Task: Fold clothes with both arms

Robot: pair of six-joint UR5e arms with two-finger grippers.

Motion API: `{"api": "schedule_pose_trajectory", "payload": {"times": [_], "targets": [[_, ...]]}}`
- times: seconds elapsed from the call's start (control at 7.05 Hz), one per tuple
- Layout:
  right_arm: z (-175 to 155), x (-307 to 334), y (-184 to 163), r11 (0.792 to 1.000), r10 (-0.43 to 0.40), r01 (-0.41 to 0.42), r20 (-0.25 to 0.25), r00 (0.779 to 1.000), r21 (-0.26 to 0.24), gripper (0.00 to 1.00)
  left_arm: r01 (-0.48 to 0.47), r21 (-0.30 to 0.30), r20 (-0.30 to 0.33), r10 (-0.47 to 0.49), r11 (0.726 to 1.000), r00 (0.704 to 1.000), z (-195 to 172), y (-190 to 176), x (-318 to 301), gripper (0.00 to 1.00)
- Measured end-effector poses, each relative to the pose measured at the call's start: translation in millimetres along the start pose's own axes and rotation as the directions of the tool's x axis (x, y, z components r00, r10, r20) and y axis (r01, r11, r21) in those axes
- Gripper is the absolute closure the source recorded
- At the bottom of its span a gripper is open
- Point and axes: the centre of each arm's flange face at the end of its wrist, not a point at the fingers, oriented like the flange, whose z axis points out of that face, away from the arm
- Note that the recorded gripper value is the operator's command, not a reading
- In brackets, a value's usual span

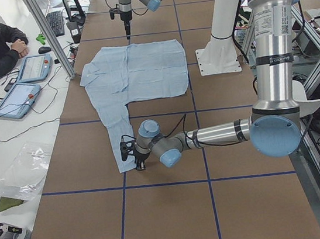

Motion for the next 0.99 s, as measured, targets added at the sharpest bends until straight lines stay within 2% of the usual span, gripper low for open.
{"api": "schedule_pose_trajectory", "payload": {"times": [0.28, 0.43, 0.99], "targets": [[0, 1, 0, 1.0, 0.0, 0.0, -0.001, 1.0, 0.0, 0.01, -0.001, 0.0, 0.001, 0.001, 1.0, 1.0, 0, 0, 0, 0.93], [0, 1, 0, 1.0, 0.0, 0.0, -0.001, 1.0, 0.0, 0.01, -0.001, 0.0, 0.001, 0.001, 1.0, 1.0, 0, 1, 0, 1.0], [-2, 3, 0, 1.0, 0.0, 0.0, 0.004, 1.0, 0.0, 0.01, -0.018, 0.015, -0.023, 0.018, 1.0, 1.0, -10, -4, 12, 1.0]]}}
